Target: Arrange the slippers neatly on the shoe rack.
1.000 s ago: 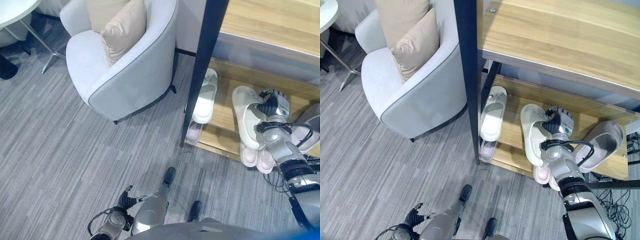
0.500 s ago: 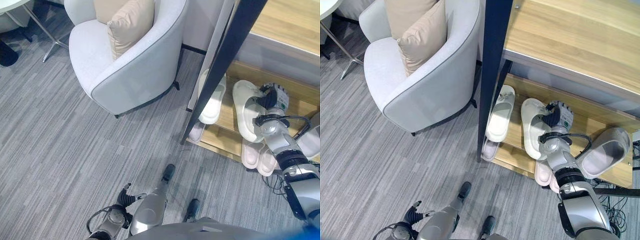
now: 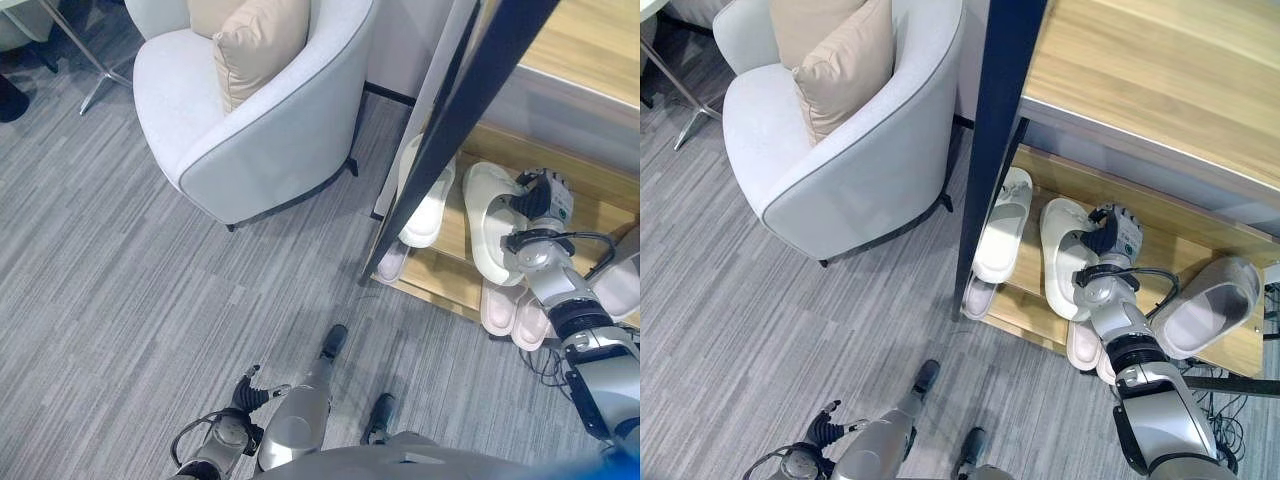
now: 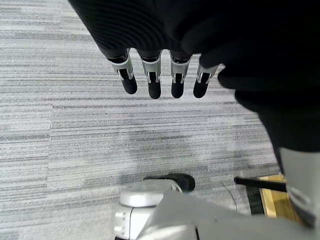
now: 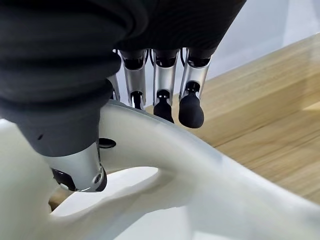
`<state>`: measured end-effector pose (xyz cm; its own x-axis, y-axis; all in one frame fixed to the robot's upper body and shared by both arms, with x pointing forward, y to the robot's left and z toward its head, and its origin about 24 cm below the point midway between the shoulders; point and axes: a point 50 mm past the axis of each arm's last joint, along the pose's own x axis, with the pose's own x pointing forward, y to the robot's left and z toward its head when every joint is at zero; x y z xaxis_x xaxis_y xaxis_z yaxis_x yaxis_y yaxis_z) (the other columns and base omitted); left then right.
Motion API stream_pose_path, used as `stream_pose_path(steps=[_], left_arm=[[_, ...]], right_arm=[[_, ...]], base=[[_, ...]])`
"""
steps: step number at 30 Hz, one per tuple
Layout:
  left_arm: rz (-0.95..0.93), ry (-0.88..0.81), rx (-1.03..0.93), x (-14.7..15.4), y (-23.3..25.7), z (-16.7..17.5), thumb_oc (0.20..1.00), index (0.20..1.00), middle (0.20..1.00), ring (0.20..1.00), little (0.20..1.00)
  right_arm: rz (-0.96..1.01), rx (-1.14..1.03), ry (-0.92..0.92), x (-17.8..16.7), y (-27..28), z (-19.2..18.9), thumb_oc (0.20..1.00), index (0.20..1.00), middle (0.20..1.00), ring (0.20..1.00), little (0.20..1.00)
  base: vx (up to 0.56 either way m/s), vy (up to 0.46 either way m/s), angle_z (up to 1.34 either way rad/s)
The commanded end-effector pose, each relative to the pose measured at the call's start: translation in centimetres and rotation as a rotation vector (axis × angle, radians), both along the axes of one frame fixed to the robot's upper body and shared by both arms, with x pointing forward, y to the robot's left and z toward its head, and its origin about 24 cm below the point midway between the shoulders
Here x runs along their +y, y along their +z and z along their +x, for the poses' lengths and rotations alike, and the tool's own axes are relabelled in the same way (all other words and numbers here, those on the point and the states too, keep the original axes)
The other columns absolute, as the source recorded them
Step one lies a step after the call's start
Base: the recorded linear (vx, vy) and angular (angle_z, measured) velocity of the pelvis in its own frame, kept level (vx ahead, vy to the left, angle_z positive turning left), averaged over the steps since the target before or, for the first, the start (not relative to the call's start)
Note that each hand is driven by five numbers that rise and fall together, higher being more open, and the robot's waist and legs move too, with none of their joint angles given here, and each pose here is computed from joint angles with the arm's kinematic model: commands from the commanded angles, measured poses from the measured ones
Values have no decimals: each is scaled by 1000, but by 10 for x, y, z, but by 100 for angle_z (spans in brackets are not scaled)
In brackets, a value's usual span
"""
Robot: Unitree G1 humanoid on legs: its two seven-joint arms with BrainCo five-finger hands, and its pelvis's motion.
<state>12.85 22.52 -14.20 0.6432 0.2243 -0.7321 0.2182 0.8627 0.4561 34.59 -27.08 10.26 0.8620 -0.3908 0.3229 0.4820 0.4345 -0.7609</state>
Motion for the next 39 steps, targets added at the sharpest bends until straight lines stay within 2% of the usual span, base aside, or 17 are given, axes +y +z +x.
stream_pose_path(steps=[1, 10, 11, 18, 26, 28, 29, 35, 39], left_arm=[[-36, -46, 49, -26, -9, -2, 1000, 1000, 1000, 1000, 1000], [-36, -58, 46, -30, -9, 0, 1000, 1000, 1000, 1000, 1000], [-38, -58, 42, -31, -9, 1, 1000, 1000, 1000, 1000, 1000], [-39, -51, 54, -32, -10, -1, 1000, 1000, 1000, 1000, 1000], [-32, -104, 95, -38, -14, -7, 1000, 1000, 1000, 1000, 1000], [-34, -78, 94, -36, -14, -6, 1000, 1000, 1000, 1000, 1000], [-38, -29, 49, -30, -7, 14, 1000, 1000, 1000, 1000, 1000], [-61, -2, 110, -30, -14, -5, 1000, 1000, 1000, 1000, 1000], [-75, 17, 115, -28, -14, -6, 1000, 1000, 1000, 1000, 1000]], right_arm=[[0, -110, 10, -2, 27, 5, 200, 200, 200, 200, 200], [44, -116, -4, -1, 26, 8, 200, 200, 200, 200, 200], [57, -122, -12, -1, 26, 8, 1000, 1000, 1000, 1000, 1000], [103, -138, -26, -2, 23, 6, 1000, 1000, 1000, 1000, 1000], [200, -118, -16, 15, 2, 2, 1000, 1000, 1000, 1000, 1000], [194, -97, -3, 19, -4, -1, 1000, 1000, 1000, 1000, 1000], [182, -88, 54, 30, -3, -2, 1000, 1000, 1000, 1000, 1000], [136, -43, 24, 21, -13, -10, 1000, 1000, 1000, 1000, 1000], [95, -17, 17, 18, -19, -17, 1000, 1000, 1000, 1000, 1000]], base=[[18, 19, 13], [22, 22, 3], [12, 11, 5], [2, 4, 1], [0, 0, 0], [0, 0, 0], [0, 11, 4], [-2, -7, -2], [0, -3, 2]])
